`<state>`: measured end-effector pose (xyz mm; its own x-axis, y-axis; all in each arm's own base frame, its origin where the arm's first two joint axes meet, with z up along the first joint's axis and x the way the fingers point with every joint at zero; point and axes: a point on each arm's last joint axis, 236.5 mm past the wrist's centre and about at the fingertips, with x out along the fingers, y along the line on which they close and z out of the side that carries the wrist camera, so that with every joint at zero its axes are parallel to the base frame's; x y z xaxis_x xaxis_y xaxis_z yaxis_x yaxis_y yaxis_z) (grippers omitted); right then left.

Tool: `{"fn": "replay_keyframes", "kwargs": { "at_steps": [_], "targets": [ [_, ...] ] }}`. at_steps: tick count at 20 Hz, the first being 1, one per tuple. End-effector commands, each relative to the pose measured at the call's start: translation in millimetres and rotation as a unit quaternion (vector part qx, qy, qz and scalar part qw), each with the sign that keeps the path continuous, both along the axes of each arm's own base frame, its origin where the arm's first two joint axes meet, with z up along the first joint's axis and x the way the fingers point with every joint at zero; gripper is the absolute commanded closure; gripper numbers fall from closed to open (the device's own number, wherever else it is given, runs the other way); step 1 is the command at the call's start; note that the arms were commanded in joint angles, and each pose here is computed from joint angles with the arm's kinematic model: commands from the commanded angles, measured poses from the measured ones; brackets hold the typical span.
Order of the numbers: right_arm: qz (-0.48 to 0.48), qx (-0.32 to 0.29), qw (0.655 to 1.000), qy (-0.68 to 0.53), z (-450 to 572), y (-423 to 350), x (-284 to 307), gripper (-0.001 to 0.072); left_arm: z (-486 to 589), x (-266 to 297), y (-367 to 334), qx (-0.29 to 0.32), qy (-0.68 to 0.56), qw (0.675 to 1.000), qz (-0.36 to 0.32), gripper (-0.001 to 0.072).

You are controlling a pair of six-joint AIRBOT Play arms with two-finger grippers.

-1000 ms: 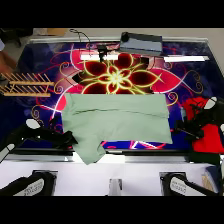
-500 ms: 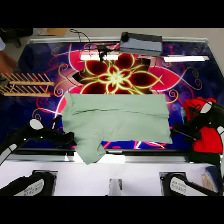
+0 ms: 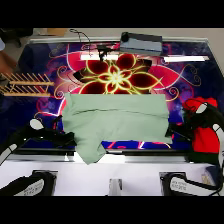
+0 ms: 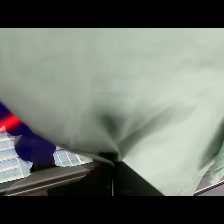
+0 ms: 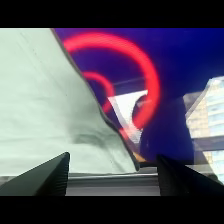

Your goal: Fold the shirts.

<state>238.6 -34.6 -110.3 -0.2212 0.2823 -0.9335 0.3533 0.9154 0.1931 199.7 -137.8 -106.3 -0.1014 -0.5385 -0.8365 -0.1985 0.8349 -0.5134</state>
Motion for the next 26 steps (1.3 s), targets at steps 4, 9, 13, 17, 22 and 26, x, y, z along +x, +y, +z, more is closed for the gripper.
{"fn": "replay_keyframes", "kwargs": {
  "at_steps": [4,9,13,17,22,26],
  "targets": [
    [-0.035,0.048,0.998,-0.023,-16,26,10,0.037,1,0,0,-0.001,-0.001,1.0,0.0,0.0676],
    [-0.011,0.044,0.997,-0.065,8,21,28,0.0687,25,29,5,-0.005,-0.058,0.998,-0.017,0.0677],
    [0.005,0.006,0.984,-0.18,73,13,95,0.0688,90,114,37,0.028,-0.172,0.985,0.017,0.0678],
    [0.003,-0.057,0.946,-0.319,120,26,188,0.0688,125,182,45,0.041,-0.217,0.975,0.026,0.0679],
    [0.01,-0.082,0.951,-0.297,101,16,228,0.0687,137,249,46,0.037,-0.231,0.972,0.024,0.0679],
    [-0.007,-0.077,0.963,-0.259,60,15,236,0.0686,110,280,45,0.031,-0.2,0.979,0.028,0.0678]
  ]
}}
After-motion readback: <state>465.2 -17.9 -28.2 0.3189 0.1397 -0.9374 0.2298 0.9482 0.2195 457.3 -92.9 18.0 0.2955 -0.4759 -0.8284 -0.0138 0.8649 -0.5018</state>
